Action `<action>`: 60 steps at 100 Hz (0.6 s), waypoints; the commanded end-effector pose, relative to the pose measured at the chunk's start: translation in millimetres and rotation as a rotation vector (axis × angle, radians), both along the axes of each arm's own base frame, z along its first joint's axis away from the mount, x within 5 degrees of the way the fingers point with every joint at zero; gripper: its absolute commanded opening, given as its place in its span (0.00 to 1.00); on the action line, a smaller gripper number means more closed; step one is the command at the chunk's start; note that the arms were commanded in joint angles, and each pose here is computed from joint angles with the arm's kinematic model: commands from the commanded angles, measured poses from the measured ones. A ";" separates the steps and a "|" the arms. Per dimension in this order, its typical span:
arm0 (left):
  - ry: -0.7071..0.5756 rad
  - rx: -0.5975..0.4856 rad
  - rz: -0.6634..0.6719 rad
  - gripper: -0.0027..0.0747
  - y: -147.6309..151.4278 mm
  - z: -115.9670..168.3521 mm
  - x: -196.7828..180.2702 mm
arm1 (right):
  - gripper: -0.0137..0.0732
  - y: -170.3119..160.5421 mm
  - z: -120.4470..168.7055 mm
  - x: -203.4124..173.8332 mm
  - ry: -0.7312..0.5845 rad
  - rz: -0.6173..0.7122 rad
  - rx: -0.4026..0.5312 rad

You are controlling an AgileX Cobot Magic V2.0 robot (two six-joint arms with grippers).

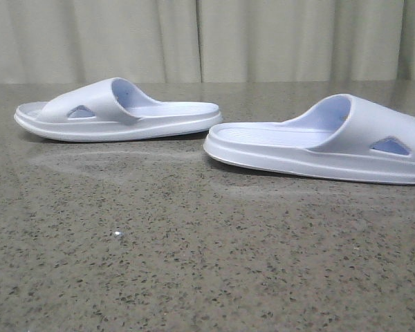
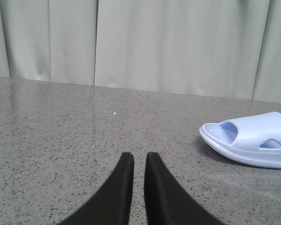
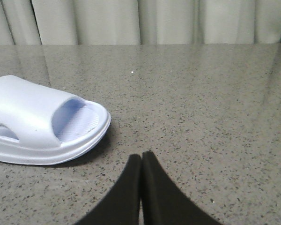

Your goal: Insert blue slippers together front up

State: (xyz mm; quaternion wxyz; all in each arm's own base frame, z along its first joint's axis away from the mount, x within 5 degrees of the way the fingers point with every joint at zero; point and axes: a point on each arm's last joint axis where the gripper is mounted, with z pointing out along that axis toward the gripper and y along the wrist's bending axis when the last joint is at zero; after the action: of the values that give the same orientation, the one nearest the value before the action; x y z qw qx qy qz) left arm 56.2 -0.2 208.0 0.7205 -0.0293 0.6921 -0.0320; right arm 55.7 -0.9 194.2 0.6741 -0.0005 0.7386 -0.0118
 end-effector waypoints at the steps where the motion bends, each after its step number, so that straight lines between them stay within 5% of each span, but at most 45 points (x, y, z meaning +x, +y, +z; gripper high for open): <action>1: -0.103 -0.010 -0.005 0.05 -0.1 6.2 -2.9 | 0.07 -0.4 1.3 -0.3 -0.081 -0.004 -0.022; 26: -0.103 -0.010 -0.005 0.05 -0.1 6.2 -2.9 | 0.07 -0.2 13.5 -1.0 -0.215 -0.004 -0.022; 60: -0.092 -0.082 -0.010 0.05 0.0 5.2 -2.7 | 0.07 -0.3 13.9 -1.0 -0.220 -0.005 0.026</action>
State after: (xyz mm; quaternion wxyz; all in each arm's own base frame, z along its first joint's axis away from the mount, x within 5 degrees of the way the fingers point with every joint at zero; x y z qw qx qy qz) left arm 56.2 -0.2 208.0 0.7202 -0.0357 0.6918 -0.0384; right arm 56.0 -0.9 206.8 0.7238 -0.0005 0.6899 -0.0127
